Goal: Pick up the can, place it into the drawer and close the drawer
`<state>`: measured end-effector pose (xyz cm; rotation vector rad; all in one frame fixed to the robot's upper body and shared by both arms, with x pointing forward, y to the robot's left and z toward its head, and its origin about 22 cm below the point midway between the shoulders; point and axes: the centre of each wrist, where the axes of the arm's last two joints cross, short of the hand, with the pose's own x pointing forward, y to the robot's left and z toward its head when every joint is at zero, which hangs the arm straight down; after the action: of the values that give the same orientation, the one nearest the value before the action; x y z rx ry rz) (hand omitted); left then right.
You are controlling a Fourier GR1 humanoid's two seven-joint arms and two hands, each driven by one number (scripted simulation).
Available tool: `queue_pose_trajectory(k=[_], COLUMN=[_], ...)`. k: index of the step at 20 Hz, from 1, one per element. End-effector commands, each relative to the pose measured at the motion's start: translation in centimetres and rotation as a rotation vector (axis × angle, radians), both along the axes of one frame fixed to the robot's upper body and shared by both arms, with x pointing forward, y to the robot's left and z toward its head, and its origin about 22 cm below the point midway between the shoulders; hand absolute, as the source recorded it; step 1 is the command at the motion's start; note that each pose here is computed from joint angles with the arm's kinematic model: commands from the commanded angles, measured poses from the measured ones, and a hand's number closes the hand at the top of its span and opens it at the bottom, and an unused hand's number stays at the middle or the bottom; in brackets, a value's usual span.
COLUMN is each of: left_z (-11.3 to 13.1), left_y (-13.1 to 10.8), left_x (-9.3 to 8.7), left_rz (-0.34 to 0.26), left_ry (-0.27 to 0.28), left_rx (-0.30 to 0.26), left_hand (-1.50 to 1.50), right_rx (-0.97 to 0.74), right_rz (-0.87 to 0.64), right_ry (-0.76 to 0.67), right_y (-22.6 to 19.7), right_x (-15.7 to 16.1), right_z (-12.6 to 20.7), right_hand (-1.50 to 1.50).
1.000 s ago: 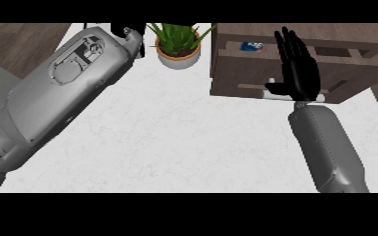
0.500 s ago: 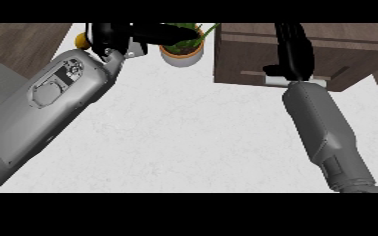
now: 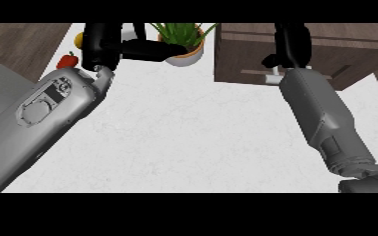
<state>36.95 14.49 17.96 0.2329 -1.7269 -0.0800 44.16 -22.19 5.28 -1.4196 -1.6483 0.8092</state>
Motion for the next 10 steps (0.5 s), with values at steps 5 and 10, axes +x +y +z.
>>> queue_pose_trajectory(k=[5, 10], left_z=[-1.0, -1.2], left_y=[0.9, 1.1], left_x=[-1.4, -2.0], left_rz=[0.006, -0.019], left_ry=[-0.006, 0.002], left_rx=[0.011, 0.001], left_hand=[-1.50, -1.50], right_rx=[0.042, 0.145], right_rz=[0.011, 0.076], right_ry=[0.002, -0.027], right_y=[1.0, 2.4], right_x=[1.6, 2.4], right_z=[2.9, 5.0], right_hand=[-1.50, -1.50])
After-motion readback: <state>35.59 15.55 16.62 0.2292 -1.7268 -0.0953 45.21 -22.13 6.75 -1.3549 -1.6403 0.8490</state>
